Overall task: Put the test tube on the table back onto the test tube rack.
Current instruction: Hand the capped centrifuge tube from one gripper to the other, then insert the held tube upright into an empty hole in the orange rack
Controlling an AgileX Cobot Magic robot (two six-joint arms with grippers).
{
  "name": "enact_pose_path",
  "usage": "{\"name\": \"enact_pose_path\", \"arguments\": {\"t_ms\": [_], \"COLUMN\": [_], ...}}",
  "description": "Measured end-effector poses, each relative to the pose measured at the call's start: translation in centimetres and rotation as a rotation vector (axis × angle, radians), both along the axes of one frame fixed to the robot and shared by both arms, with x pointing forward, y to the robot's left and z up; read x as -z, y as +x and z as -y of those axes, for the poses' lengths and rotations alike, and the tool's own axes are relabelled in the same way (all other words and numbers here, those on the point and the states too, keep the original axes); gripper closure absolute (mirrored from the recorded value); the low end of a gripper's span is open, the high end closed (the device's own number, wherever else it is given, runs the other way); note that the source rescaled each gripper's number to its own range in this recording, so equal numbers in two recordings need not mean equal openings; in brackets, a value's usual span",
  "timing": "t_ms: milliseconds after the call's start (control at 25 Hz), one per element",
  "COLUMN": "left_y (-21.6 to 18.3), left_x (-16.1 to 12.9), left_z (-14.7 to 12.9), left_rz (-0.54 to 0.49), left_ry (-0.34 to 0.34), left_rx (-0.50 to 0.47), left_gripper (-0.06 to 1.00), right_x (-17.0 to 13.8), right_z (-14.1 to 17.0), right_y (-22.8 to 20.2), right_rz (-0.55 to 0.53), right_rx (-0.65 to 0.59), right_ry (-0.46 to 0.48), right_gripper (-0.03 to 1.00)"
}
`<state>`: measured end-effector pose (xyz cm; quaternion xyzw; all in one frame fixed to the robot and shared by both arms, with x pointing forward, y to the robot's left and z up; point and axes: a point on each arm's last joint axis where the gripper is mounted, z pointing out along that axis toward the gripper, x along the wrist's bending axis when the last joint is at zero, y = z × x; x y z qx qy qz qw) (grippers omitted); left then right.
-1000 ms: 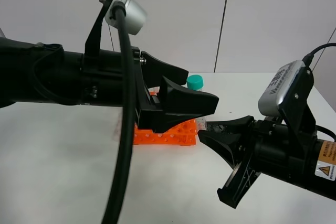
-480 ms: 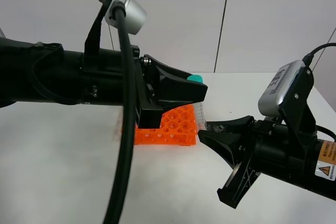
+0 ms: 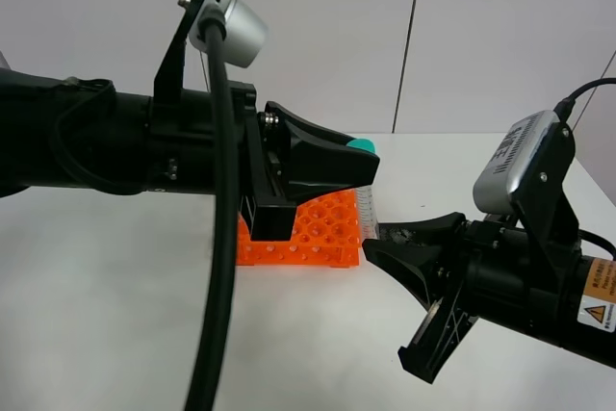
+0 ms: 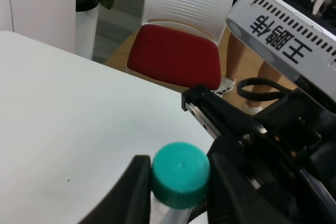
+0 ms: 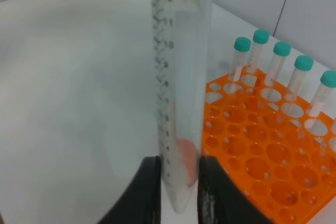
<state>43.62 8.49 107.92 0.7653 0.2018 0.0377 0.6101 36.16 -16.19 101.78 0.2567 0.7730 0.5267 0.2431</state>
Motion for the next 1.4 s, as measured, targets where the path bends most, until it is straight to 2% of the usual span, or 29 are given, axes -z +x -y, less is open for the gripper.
{"name": "enact_pose_path", "arguments": {"t_ms": [200,560,960,1160,1400], "left_y": [0.0,-0.2,-0.2,0.1,0.3], "left_x": [0.0,-0.1,0.0,0.1,0.1], "left_z": [0.0,0.1,0.1,0.0,-0.1], "left_rz": [0.001,-0.001,-0.001,0.006,0.024], "left_ry": [0.0,-0.008,-0.006,0.01,0.025], "left_rx": [0.0,0.023,0.017,-0.016,-0.037], "left_gripper": [0.94,0.94,0.94,0.94,0.94], "right_x": [0.0,0.0,0.2,1.3,1.9], "right_z": [-0.1,-1.2,-1.1,0.3,3.1], "right_y": [-0.1,-1.5,-1.6,-0.5,1.5], "right_rz": [0.0,-0.009,-0.024,-0.107,-0.221], "right_rx": [-0.005,-0.098,-0.104,-0.028,0.144], "right_ry": [0.0,0.007,-0.017,-0.118,-0.218], "right_gripper": [0.75,0.76,0.77,0.71,0.67]}}
